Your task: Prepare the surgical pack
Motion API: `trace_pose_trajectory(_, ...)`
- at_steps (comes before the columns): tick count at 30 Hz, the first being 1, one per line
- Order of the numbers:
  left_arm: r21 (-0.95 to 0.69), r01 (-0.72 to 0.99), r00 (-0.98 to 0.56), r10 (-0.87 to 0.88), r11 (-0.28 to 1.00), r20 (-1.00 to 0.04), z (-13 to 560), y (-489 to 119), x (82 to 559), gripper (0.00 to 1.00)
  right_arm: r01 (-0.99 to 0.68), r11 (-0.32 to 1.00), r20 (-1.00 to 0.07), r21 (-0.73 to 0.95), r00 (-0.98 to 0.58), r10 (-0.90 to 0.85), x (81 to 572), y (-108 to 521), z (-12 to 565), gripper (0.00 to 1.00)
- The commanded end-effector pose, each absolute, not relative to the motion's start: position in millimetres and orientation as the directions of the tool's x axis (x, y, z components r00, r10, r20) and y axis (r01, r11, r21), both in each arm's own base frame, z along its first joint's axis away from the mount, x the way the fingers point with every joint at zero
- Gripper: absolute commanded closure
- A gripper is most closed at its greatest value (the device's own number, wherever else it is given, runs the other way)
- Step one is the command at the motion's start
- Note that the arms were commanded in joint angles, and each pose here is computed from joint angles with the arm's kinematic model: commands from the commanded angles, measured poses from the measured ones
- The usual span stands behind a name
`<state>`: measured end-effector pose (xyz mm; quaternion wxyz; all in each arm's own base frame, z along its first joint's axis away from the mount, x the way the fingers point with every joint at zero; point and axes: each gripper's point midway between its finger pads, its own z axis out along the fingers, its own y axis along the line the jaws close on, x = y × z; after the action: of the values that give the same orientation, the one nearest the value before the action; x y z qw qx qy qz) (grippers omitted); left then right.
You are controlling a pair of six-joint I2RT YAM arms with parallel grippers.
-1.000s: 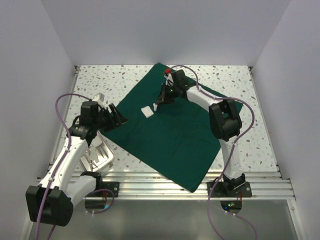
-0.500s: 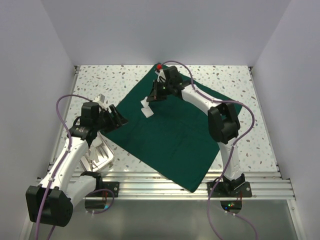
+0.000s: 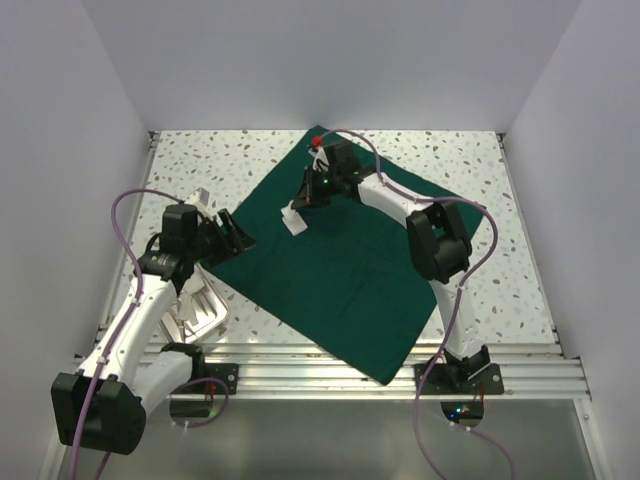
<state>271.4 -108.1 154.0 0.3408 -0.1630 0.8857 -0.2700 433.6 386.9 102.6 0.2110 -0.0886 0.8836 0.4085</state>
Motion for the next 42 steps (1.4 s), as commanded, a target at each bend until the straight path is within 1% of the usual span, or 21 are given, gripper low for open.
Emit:
trace_pose_trajectory(1,-0.592,-0.082,-0.692,-0.473,0.802,-0.545,160.7,-109.0,276.1,0.3,-0.359,0.614,-0.474,0.703,-0.88,0.029,441.4,397.9,115.8,1.0)
trace_pose_trajectory(9,-0.591,-0.079,-0.692,-0.471,0.803,-0.547,161.3,-109.1,277.0,0.3,-0.344,0.616,-0.453,0.708,-0.891,0.024,441.4,400.1,100.0,1.0)
trace_pose_trajectory(24,-0.591,-0.081,-0.696,-0.47,0.802,-0.543,157.8,-109.4,275.7,0.3,-0.321,0.619,-0.431,0.717,-0.902,0.031,434.5,395.9,91.6,1.0)
trace_pose_trajectory(37,-0.591,-0.082,-0.7,-0.469,0.802,-0.539,155.8,-109.7,275.8,0.3,-0.295,0.637,-0.399,0.713,-0.917,0.022,427.2,392.0,72.7,1.0)
trace_pose_trajectory(42,-0.592,-0.082,-0.702,-0.468,0.802,-0.536,154.6,-110.2,276.0,0.3,-0.294,0.656,-0.402,0.695,-0.916,0.015,426.4,388.0,69.4,1.0)
